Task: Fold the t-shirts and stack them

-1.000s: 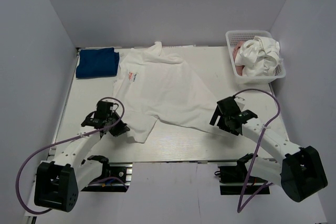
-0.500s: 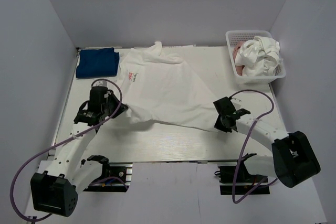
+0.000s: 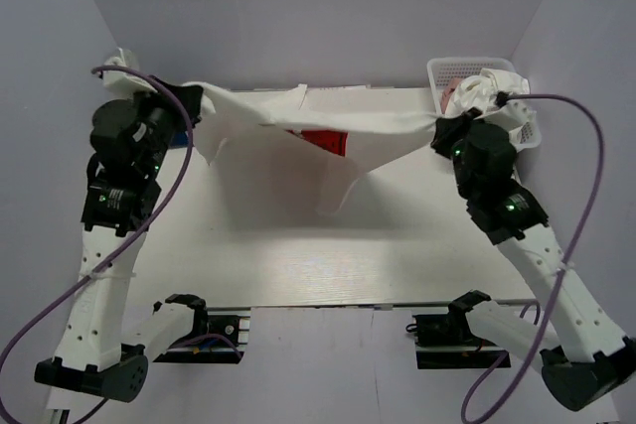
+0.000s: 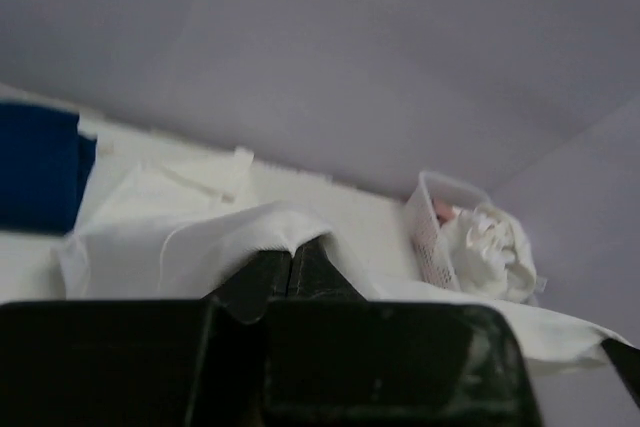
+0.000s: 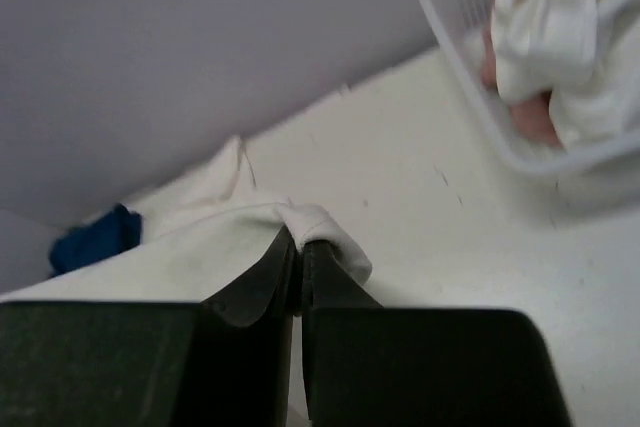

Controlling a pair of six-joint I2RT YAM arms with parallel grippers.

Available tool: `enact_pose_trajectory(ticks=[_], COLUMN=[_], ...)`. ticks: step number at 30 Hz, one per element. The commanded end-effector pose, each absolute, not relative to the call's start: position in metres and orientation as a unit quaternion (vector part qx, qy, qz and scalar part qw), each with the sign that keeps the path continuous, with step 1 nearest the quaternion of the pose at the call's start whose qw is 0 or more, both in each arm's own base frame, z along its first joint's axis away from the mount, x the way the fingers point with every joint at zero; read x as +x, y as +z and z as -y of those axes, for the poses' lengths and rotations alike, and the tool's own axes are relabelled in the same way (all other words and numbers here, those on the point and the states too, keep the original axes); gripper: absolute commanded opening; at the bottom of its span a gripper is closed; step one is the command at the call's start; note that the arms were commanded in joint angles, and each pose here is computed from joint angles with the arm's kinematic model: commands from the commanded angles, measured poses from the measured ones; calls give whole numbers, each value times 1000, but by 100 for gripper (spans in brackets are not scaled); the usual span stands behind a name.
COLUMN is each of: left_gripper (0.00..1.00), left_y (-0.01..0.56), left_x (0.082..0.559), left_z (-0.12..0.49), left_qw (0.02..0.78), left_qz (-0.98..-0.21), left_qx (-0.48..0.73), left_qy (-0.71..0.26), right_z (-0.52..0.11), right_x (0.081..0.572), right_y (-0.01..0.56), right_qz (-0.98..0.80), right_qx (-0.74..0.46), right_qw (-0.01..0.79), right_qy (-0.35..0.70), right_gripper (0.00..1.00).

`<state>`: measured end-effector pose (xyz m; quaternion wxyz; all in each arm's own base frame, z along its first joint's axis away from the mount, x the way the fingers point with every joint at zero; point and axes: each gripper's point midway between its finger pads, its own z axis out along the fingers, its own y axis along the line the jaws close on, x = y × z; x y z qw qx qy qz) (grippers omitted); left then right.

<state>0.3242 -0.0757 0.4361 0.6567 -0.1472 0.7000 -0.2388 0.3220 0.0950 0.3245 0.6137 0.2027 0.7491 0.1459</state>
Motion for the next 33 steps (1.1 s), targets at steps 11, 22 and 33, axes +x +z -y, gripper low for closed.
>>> enact_pose_trajectory(ticks=[11,22,33], left_gripper=[0,0,0], left_y=[665,749,691], left_x=[210,110,235], left_z=[11,4,29], left_qw=[867,924,879], left_qz=[-470,-347,-452], left_qx=[-103,-64,-58], left_qy=[-130,-149,-141], right_z=[-47,-24,-15], right_x=[238,144,235], right_y=[550,629,555], right_qz=[-580,-485,-551], right_qx=[111,55,152], right_qw=[792,848,816], right_qy=[156,204,85], right_gripper=[0,0,0])
